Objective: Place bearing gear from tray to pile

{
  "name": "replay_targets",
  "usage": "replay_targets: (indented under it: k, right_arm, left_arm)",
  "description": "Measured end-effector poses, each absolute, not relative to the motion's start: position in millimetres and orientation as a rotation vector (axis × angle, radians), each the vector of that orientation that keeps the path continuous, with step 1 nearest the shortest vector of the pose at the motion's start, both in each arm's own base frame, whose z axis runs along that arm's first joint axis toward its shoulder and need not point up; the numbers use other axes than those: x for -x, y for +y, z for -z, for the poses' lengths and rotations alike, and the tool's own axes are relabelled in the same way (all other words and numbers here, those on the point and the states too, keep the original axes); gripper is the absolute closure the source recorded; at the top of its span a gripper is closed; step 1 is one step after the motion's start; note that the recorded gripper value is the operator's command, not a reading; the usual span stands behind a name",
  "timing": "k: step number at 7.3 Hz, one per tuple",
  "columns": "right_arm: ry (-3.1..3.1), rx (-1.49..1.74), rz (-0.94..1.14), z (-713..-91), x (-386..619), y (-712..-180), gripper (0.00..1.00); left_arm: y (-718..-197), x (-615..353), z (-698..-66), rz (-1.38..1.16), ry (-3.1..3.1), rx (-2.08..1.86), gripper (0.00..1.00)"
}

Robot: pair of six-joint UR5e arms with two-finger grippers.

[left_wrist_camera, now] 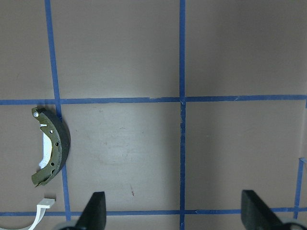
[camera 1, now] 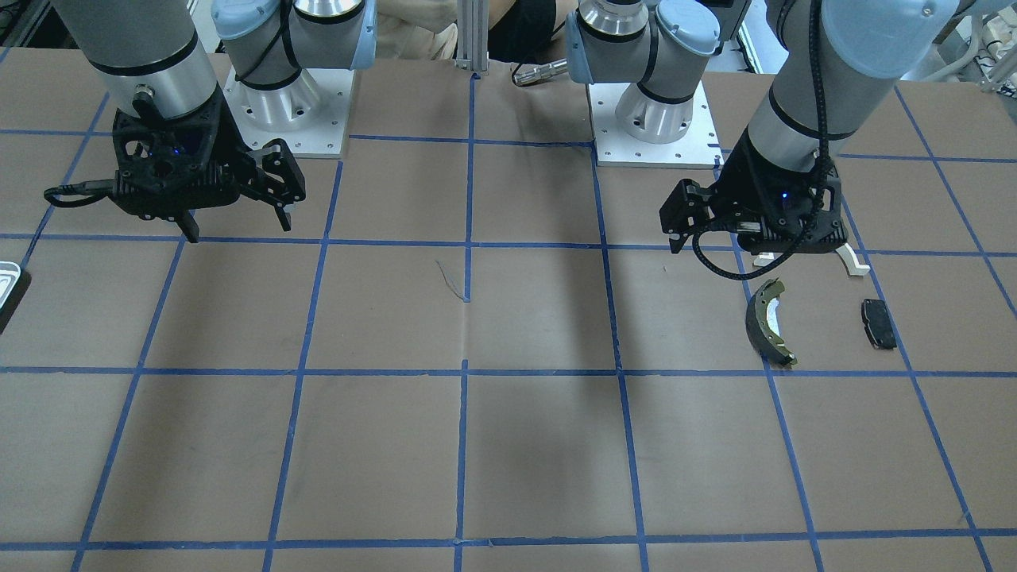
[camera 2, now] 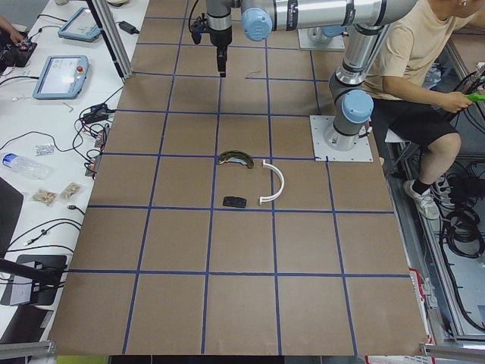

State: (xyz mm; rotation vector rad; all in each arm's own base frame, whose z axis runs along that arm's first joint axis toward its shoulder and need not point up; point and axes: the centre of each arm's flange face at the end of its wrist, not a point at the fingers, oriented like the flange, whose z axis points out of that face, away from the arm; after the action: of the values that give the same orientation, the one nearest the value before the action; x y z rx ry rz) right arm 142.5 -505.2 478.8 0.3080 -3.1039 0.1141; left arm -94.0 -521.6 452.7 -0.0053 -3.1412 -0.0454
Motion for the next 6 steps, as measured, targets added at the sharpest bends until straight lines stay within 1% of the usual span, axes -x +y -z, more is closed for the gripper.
replay_targets:
  k: [3,4,6]
  right_arm:
    - [-3.095,-0.277,-0.107,-479.6,-131.6,-502.0,0.0]
    - [-3.103,-0.206,-0.078,-472.9,-103.8,-510.9,0.0]
    - [-3.114,-0.12,-0.002,-447.4,-7.4,-535.2,0.0]
  left_arm:
    - [-520.5,93.8,-451.1,0.05,-3.141,0.013,0.0]
    - [-520.1,93.6,-451.0,0.05,-3.141,0.013,0.0]
    - [-520.5,93.6,-452.0,0.037,-3.142,0.012,0.0]
